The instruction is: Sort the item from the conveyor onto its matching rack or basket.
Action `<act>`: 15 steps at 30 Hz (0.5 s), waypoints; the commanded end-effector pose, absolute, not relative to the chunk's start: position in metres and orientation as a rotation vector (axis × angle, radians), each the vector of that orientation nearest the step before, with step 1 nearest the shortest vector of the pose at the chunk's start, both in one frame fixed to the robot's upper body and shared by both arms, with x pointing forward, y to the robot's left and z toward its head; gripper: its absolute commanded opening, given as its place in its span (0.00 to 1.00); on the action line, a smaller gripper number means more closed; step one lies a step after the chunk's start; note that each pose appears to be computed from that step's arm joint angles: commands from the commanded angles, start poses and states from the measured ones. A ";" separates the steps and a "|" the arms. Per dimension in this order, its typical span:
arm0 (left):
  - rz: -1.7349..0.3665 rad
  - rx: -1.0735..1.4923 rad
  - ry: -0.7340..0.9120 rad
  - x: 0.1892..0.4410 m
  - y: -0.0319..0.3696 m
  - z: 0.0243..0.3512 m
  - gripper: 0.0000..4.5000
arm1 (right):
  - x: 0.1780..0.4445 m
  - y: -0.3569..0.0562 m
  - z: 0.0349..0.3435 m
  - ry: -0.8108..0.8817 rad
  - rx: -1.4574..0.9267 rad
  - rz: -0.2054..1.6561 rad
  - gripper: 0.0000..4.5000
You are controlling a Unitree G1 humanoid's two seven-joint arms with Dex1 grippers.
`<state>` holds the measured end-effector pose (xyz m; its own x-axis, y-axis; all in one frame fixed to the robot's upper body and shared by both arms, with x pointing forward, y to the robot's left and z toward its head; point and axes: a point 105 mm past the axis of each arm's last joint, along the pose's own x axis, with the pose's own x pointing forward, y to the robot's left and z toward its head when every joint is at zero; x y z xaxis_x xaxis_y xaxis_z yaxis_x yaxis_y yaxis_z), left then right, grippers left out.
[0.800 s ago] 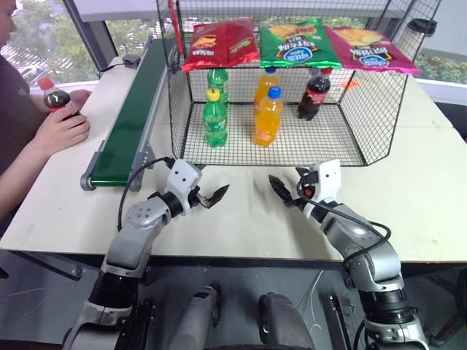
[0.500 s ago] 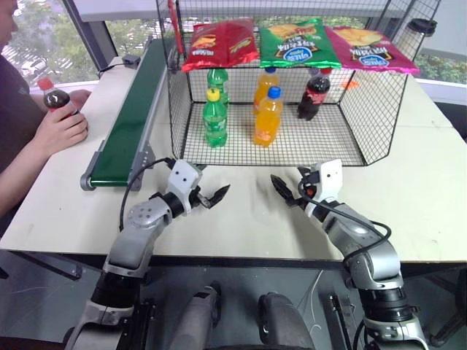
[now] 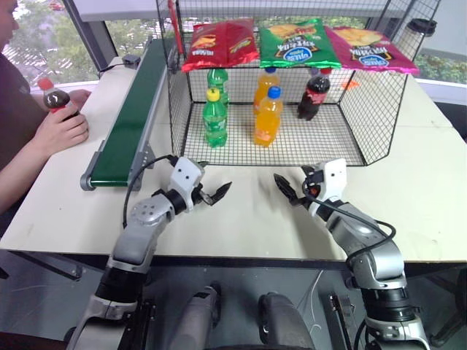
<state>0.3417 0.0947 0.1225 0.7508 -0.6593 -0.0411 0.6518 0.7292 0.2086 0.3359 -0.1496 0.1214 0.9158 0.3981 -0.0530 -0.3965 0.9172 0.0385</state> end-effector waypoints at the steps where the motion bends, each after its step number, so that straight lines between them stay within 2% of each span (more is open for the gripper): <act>1: -0.735 0.243 -0.090 0.342 0.090 0.134 1.00 | 0.336 -0.150 0.137 0.002 0.014 0.413 0.99; 15: -0.737 0.243 -0.089 0.342 0.087 0.131 1.00 | 0.336 -0.151 0.137 0.006 0.006 0.423 0.99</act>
